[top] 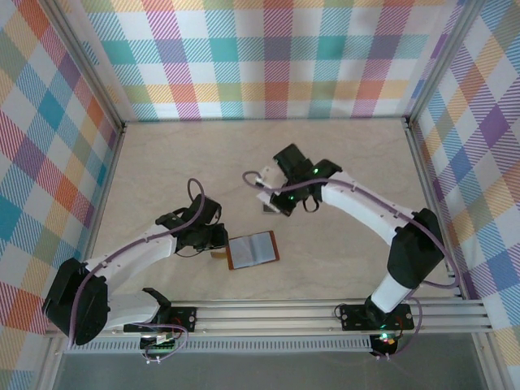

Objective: Take the credit cards out of the card holder

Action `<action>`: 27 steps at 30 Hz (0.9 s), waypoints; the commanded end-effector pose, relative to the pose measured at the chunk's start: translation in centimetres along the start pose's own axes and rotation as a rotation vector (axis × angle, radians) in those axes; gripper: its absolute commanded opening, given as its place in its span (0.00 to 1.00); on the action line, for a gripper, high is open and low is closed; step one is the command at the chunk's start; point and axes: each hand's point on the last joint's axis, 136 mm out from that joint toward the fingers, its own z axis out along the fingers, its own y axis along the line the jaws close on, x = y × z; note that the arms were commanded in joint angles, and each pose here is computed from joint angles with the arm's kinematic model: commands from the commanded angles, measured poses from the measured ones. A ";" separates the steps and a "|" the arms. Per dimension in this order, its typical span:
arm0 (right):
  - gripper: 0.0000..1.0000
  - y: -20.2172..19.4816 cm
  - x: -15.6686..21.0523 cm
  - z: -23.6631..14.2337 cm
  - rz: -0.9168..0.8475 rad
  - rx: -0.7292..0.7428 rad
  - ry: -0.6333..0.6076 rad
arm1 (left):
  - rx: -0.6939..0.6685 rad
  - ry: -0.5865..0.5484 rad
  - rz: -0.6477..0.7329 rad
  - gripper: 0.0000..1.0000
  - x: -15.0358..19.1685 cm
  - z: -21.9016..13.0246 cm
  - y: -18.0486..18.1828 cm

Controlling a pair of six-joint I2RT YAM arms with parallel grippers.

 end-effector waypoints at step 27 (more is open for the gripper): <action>0.00 -9.6 0.7 5.6 -0.395 -0.100 0.270 | 0.003 0.011 0.044 0.16 0.0 0.5 -0.4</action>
